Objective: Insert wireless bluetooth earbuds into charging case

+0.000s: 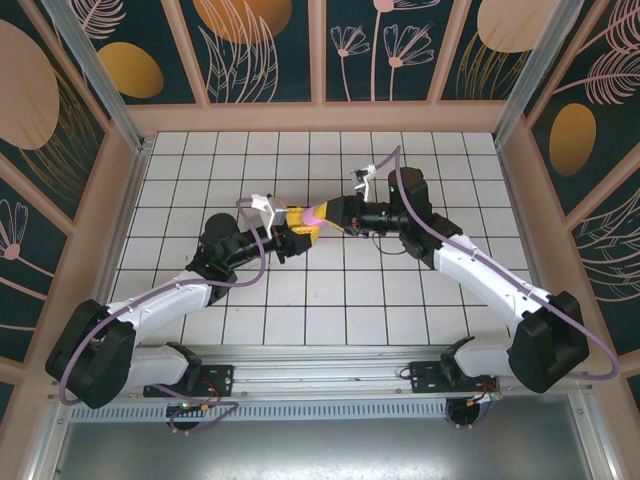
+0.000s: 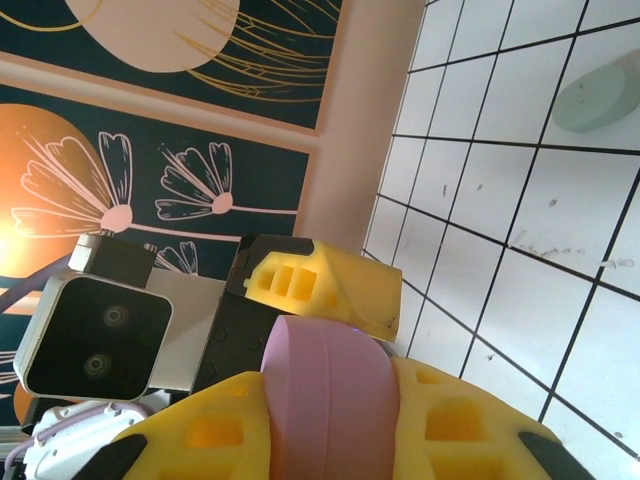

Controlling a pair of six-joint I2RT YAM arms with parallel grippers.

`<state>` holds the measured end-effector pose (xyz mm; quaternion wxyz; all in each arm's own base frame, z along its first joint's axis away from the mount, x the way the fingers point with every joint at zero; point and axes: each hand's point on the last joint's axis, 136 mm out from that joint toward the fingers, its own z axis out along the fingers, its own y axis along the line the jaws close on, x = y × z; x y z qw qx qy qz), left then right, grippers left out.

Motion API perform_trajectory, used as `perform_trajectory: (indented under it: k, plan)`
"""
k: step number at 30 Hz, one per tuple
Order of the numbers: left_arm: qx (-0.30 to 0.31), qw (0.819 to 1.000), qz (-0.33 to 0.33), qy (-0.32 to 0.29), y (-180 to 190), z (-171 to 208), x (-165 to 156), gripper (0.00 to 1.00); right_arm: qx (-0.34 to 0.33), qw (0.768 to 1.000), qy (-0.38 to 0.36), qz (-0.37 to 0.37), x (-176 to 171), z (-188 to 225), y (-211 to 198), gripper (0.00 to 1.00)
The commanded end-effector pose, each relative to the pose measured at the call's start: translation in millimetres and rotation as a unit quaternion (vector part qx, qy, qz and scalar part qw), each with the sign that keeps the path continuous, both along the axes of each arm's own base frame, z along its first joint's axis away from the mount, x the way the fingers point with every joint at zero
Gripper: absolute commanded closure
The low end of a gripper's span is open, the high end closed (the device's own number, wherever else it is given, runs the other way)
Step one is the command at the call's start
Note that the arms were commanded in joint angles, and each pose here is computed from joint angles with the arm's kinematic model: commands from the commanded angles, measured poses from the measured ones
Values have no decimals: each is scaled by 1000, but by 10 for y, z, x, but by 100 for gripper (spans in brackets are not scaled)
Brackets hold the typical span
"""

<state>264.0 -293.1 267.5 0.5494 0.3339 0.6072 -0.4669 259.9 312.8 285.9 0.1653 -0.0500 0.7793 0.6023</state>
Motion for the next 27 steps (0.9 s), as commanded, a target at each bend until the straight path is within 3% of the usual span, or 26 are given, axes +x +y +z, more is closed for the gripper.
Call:
perform_trajectory:
  k: [1,9,15,21,27]
  plan:
    - [-5,1000,13,-25,2,126,29,54,11,1000,6,26,-56,-65,73,90]
    - [17,997,72,-28,158,18,99,29,8,1000,12,-10,177,-113,4,96]
    - [54,987,147,-26,411,-119,160,11,-23,998,13,-65,588,-295,-236,96]
    - [120,958,259,-1,823,-341,274,2,-61,995,33,-67,898,-654,-175,96]
    - [149,924,351,37,1230,-569,281,2,-89,993,64,-46,1129,-1189,100,96]
